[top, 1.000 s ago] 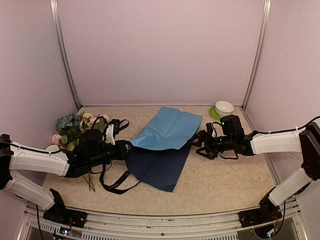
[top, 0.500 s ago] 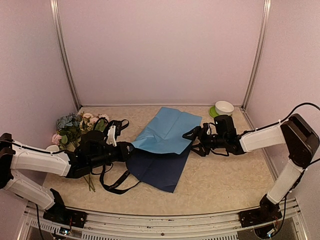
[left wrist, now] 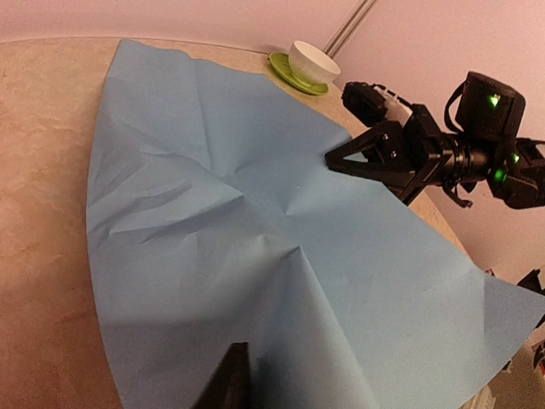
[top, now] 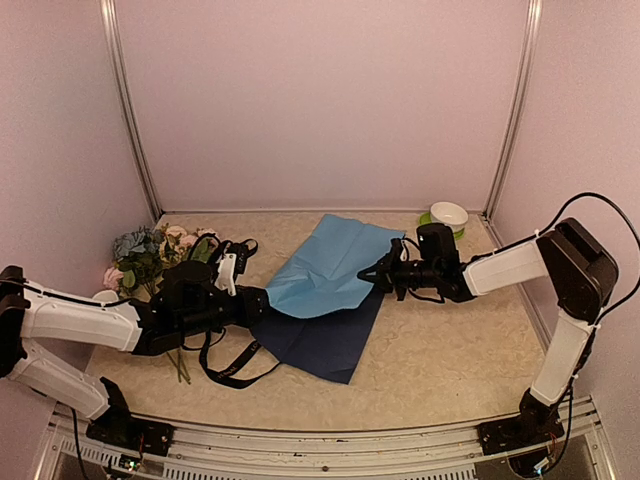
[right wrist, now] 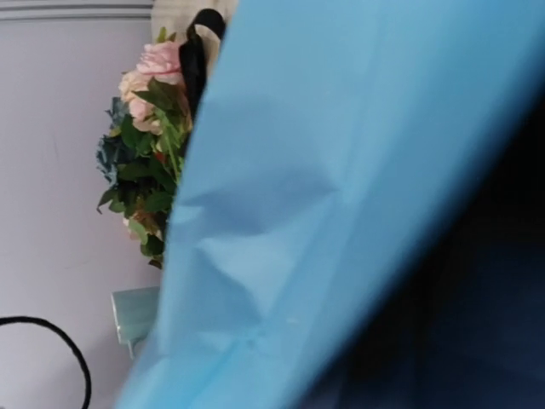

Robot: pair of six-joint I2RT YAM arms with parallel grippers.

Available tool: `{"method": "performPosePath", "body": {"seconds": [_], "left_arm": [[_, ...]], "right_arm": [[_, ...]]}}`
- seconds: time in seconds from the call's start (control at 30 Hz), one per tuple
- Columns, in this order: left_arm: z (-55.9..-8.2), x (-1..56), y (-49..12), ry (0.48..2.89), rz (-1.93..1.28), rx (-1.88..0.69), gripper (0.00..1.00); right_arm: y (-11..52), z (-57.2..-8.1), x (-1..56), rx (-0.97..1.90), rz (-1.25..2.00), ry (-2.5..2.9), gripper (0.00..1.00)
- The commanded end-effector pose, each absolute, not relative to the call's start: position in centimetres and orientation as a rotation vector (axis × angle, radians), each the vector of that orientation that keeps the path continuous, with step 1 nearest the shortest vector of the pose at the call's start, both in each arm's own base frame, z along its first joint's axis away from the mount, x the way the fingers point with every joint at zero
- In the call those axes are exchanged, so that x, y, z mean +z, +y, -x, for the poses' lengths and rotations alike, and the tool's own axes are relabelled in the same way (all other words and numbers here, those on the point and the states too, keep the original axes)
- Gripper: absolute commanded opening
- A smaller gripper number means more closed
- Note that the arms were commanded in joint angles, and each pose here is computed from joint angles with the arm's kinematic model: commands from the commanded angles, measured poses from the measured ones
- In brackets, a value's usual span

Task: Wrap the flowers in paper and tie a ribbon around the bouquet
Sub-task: Pass from the left arm to the right, then pass from the right arm to the left

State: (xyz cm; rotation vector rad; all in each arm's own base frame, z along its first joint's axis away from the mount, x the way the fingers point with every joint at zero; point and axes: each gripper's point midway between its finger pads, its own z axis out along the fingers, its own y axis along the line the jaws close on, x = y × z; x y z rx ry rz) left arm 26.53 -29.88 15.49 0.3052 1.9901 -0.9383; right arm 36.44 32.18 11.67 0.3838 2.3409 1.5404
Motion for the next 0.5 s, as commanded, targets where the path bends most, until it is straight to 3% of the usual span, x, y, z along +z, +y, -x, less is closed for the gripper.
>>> {"method": "performPosePath", "body": {"seconds": [0.0,0.03,0.17,0.3,0.47], "left_arm": [[-25.5,15.0,-30.9,2.004,-0.509,-0.757,0.57],[-24.9,15.3,-31.5,1.977,-0.582,-0.678,0.67],[-21.3,15.4,-34.7,1.874,-0.875,-0.436,0.74],[-17.2,15.7,-37.2,1.756,-1.084,-0.434,0.8],[-15.2,16.2,-36.8,1.631,-1.141,-0.296,0.98]], "right_arm": [[32.3,-36.2,15.2,1.585,-0.344,2.254,0.0],[32.2,-35.9,15.6,1.589,-0.357,2.241,0.0],[32.9,-35.1,18.8,1.603,-0.36,2.167,0.0],[33.6,-35.2,23.3,1.608,-0.338,2.052,0.0],[33.7,-34.8,28.3,1.545,-0.306,1.928,0.0]]}}
